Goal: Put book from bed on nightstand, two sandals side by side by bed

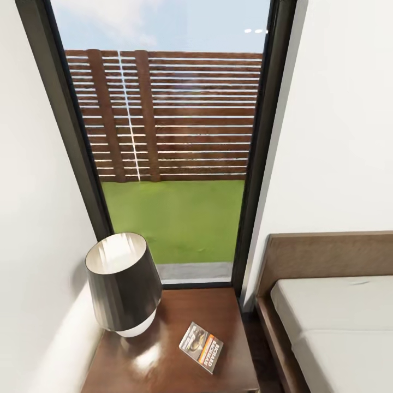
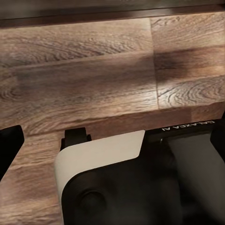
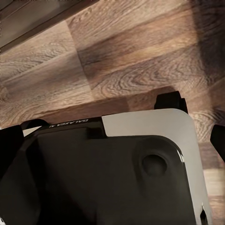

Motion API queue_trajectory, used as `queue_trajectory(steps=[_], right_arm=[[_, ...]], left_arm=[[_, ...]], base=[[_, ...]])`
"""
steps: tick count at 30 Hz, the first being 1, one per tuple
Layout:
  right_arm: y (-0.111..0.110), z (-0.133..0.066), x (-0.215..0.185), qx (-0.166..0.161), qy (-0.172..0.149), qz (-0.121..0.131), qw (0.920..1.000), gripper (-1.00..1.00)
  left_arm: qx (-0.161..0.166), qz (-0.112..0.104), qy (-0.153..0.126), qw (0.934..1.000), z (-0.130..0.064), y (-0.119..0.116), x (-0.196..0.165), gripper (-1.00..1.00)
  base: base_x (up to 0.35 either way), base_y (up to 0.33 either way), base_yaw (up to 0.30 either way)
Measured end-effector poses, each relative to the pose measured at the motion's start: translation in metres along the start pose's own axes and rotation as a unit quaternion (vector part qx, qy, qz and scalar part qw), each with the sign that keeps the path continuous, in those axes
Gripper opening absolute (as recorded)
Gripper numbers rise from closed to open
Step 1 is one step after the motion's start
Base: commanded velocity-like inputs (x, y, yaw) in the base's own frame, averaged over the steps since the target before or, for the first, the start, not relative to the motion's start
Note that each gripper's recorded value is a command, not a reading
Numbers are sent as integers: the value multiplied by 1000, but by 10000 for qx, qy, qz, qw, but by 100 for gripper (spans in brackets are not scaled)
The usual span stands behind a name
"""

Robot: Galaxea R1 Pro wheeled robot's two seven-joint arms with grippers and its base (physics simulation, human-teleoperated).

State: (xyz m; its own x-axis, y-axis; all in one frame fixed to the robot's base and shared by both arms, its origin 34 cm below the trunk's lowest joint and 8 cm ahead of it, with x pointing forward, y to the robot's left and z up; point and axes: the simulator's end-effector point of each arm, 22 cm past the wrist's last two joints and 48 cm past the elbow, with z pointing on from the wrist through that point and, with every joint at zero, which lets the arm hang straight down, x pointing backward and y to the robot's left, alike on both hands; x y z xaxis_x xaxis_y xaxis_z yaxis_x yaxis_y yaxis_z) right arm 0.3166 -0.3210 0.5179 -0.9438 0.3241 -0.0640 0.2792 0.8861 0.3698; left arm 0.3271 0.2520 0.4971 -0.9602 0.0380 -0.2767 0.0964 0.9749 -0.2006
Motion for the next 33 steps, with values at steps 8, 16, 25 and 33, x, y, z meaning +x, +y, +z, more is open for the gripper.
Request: queue_trajectory(steps=[8,16,25,33], right_arm=[[0,0,0,0,-2,0,10000,100],[0,0,-1,-1,-10,4,10000,100],[44,19,15,-314,101,-7,9995,100],[62,26,21,-439,145,-6,9989,100]], left_arm=[[67,-18,1,10000,2,-11,0,100],[123,-31,16,9999,4,-20,1,100],[139,-3,-6,9999,4,-21,-1,100],[147,7,-9,9999,5,-22,-1,100]], base=[[0,0,0],[0,0,0],[0,0,0],[0,0,0]])
